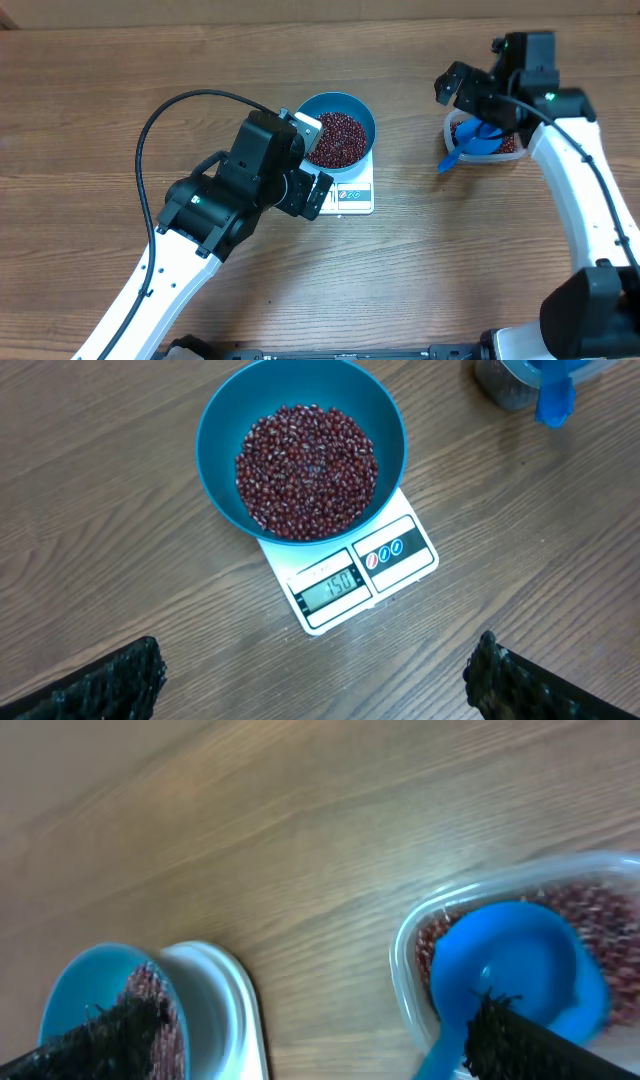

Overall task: Scoop item into bowl and weigh 150g on scale
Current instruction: 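Lower the scoop into the clear tub and open the right gripper, then raise the open right gripper up away from the tub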

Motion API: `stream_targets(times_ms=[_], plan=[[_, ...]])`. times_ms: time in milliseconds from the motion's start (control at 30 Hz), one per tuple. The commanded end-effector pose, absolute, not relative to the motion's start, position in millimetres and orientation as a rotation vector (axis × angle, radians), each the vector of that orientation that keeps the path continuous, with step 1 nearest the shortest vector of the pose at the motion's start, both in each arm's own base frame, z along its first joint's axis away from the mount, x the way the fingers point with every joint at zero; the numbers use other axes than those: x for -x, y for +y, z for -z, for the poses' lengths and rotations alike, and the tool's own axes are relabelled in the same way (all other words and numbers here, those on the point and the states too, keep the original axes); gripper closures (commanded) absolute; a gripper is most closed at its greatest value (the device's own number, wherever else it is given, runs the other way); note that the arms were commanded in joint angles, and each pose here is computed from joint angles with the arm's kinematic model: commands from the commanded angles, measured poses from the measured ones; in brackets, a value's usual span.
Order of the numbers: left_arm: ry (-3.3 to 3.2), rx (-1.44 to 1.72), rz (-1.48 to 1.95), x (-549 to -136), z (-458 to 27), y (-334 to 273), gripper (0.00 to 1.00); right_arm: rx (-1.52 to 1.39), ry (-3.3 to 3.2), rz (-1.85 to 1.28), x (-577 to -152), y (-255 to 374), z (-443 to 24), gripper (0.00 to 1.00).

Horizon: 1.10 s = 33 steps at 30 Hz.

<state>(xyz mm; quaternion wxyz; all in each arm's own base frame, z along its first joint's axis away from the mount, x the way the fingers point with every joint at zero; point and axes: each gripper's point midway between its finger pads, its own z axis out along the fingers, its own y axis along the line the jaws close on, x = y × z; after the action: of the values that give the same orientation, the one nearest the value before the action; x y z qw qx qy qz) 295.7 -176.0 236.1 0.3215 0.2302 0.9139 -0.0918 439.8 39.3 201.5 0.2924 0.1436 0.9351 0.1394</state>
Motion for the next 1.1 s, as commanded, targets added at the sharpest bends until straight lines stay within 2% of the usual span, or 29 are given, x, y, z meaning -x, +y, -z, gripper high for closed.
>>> stream_targets(times_ms=[0,233,1067], plan=[[2.371,-0.609,0.252,-297,-246,-176,0.0,-0.129,2.442,-0.237,-442,32,-255,0.0],[2.371,-0.609,0.251,-297,-246,-176,0.0,-0.1,2.504,0.149,-408,-15,-297,0.0],[2.371,-0.609,0.251,-297,-246,-176,0.0,-0.102,2.466,0.143,-416,-14,-302,0.0]])
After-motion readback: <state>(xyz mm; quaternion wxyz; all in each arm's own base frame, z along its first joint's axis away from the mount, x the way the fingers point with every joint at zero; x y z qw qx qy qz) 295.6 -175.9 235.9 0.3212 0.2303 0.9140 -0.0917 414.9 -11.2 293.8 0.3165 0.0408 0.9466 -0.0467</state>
